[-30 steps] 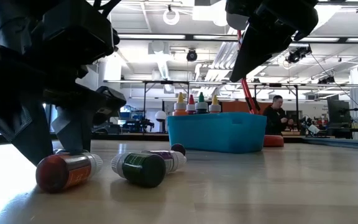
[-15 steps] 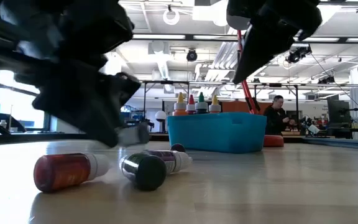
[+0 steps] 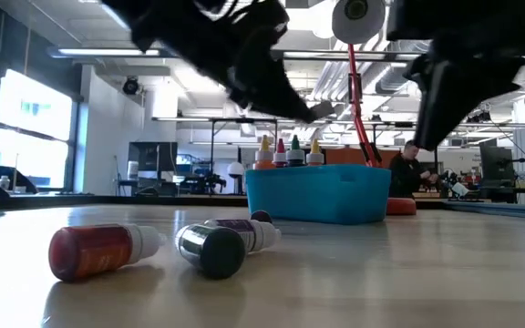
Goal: Pick & Place food coloring
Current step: Put the small food coloring bottle into the blue container
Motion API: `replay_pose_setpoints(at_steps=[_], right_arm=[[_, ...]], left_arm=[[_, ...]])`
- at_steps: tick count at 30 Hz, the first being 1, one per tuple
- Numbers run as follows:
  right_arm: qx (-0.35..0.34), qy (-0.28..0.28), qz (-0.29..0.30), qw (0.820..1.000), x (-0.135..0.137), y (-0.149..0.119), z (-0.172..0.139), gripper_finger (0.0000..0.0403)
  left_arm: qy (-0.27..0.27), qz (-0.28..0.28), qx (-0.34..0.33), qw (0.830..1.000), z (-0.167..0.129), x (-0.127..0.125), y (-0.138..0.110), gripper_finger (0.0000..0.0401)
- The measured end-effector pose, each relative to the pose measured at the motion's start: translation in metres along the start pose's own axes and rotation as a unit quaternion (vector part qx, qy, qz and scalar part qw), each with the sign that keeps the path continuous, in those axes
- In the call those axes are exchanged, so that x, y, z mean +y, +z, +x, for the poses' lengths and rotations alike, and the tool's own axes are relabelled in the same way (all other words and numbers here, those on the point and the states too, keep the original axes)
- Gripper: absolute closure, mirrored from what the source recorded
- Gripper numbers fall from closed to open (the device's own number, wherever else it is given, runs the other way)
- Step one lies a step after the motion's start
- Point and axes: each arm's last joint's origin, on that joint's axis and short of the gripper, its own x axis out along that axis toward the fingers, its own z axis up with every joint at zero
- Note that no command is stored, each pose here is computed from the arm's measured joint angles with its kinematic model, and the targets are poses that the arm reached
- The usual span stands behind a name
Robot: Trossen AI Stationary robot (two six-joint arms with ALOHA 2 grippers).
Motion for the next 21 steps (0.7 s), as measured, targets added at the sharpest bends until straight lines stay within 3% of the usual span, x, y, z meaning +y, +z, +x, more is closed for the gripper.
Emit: replay_pose_setpoints(at_steps=[3,9,16,21], right_arm=[[0.003,0.023,-0.018,1.0,0.007,-0.009,0.005,0.0284],[0.042,0.05,-0.023,0.998,0.007,-0.023,0.014,0.0284],[0.054,0.047,-0.007,0.997,0.005,-0.025,0.015,0.0284],[0.021,0.037,-0.007,0.999,0.007,-0.021,0.015,0.0284]], left_arm=[[0.022,-0.012,0.016,1.0,0.004,0.02,0.013,0.035],[0.035,-0.031,0.034,0.998,0.008,0.047,0.017,0.0331],[0.042,-0.039,0.045,0.997,0.009,0.049,0.015,0.0297],[0.037,-0.04,0.046,0.997,0.009,0.048,0.014,0.0278]])
